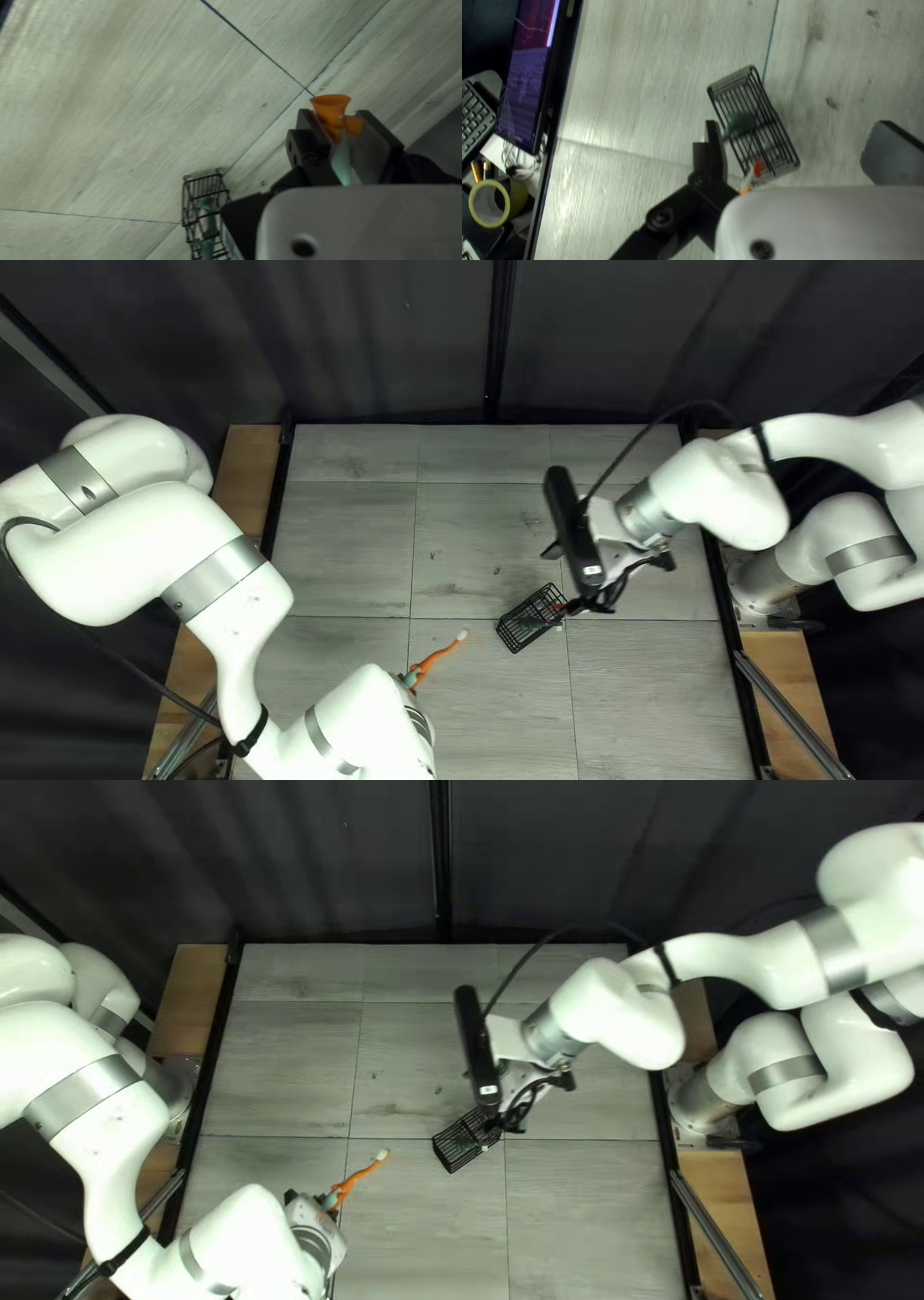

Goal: Pick up toothbrushes and insert them into a toothbrush holder

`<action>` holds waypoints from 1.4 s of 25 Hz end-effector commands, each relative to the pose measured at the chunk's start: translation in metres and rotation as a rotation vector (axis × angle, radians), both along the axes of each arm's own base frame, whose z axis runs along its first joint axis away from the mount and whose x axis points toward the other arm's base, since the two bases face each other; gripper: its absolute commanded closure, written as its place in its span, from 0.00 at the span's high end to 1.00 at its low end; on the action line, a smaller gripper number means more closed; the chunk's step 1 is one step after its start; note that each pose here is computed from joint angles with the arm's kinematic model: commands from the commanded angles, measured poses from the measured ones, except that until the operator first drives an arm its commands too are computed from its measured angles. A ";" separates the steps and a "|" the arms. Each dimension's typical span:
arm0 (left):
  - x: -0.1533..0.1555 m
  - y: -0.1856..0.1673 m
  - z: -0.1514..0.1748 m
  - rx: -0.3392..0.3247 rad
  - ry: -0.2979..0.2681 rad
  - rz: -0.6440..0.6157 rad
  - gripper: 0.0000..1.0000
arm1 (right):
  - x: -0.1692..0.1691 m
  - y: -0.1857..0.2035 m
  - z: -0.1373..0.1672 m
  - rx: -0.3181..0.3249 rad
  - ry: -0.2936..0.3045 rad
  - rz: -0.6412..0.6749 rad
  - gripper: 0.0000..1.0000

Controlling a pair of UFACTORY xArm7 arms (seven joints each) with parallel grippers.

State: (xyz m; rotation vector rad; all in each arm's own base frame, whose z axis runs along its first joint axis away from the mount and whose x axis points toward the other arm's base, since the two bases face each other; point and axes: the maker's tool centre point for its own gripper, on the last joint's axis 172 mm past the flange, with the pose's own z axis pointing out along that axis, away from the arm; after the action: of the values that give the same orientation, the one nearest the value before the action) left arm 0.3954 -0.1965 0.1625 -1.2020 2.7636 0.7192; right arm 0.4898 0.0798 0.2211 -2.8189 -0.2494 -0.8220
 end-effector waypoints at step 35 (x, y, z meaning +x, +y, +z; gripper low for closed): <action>0.005 0.003 -0.006 0.005 -0.007 -0.008 0.00 | 0.074 0.006 -0.001 -0.022 -0.211 -0.104 1.00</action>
State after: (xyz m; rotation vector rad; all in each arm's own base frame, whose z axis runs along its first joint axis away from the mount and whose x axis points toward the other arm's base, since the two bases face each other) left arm 0.4000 -0.1939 0.1564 -1.1893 2.7580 0.7192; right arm 0.5471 0.0683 0.2073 -2.7351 -0.0485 -1.1647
